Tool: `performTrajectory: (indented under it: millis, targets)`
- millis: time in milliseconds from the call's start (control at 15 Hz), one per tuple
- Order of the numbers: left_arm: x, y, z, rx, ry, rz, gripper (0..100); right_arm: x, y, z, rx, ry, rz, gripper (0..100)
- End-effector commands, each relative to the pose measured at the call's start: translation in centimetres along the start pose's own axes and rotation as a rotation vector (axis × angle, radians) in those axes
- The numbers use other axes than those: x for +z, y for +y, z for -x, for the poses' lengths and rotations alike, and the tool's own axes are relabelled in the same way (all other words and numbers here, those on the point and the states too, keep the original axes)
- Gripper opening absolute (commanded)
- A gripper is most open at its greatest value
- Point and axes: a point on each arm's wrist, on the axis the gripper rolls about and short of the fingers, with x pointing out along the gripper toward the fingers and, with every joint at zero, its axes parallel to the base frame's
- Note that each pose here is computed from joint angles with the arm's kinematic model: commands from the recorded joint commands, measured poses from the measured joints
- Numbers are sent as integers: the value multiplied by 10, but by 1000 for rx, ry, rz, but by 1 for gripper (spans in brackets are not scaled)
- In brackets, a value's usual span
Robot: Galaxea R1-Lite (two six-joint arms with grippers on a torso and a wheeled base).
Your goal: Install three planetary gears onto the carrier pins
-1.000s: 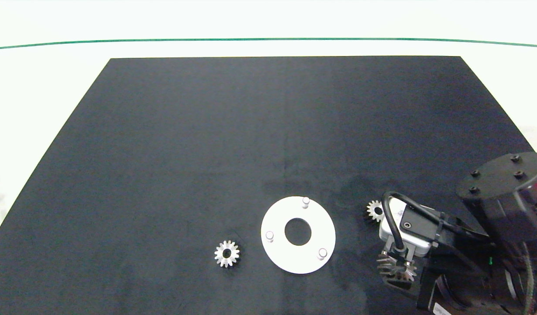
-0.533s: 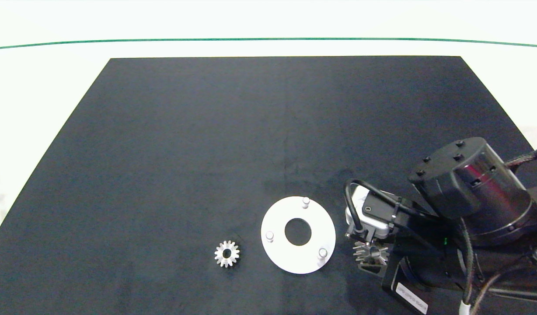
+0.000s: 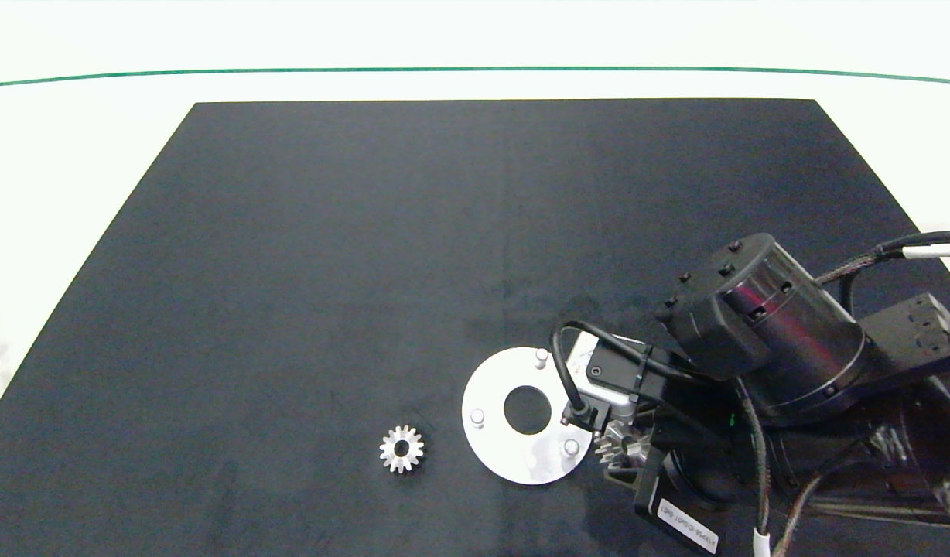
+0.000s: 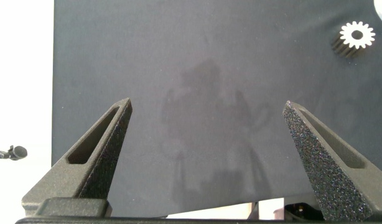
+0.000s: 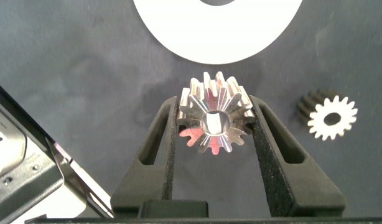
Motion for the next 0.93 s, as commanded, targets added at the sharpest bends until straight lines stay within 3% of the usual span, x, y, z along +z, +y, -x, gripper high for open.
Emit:
performTrajectory:
  millis: [67, 933]
  targets:
    - [0, 0, -1, -2, 8, -1, 100, 7, 5, -10, 11, 18, 18, 16]
    - [3, 1, -1, -2, 3, -2, 100, 20, 9, -24, 8, 30, 33, 16]
